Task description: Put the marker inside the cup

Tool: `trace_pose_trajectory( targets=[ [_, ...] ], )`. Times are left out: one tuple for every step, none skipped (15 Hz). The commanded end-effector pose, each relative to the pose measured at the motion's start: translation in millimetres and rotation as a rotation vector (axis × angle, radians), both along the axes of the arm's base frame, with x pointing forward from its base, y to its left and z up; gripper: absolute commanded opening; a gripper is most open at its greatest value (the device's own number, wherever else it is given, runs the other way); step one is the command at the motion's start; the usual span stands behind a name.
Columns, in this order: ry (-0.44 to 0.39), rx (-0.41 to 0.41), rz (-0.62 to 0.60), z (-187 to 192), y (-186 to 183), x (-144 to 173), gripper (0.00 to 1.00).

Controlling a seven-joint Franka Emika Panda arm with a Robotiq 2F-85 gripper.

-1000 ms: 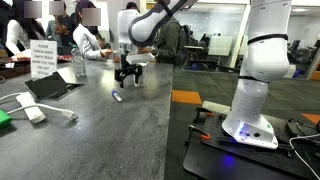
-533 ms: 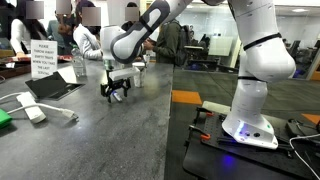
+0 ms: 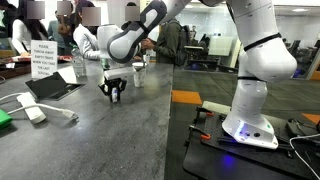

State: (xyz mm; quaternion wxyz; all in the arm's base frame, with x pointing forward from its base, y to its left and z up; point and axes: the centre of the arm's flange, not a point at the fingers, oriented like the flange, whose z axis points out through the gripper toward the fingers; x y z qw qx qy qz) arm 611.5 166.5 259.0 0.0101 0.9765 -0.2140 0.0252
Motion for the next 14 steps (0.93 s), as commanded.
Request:
trace_pose_trajectory(
  targets=[
    [-0.020, 0.017, -0.054, 4, -13, 0, 0.11],
    [-0.023, 0.019, -0.056, 6, -17, 0, 0.02],
    [-0.032, 0.013, -0.055, 13, -20, -2, 0.03],
    [-0.040, 0.000, -0.049, 22, -23, -3, 0.06],
    [-0.053, -0.005, -0.039, 32, -27, -5, 0.06],
    [-0.062, 0.001, -0.032, 46, -31, -7, 0.06],
    [-0.080, 0.001, -0.032, 60, -36, -9, 0.06],
    [-0.084, 0.024, -0.024, 74, -42, -10, 0.06],
    [-0.079, 0.033, -0.013, 89, -47, -10, 0.06],
    [-0.066, 0.051, 0.010, 104, -53, -13, 0.06],
    [-0.039, 0.046, 0.035, 118, -60, -16, 0.06],
    [0.003, 0.042, 0.069, 131, -68, -20, 0.06],
    [0.056, 0.033, 0.106, 140, -78, -25, 0.06],
    [0.104, 0.046, 0.150, 150, -86, -30, 0.06]
  ],
)
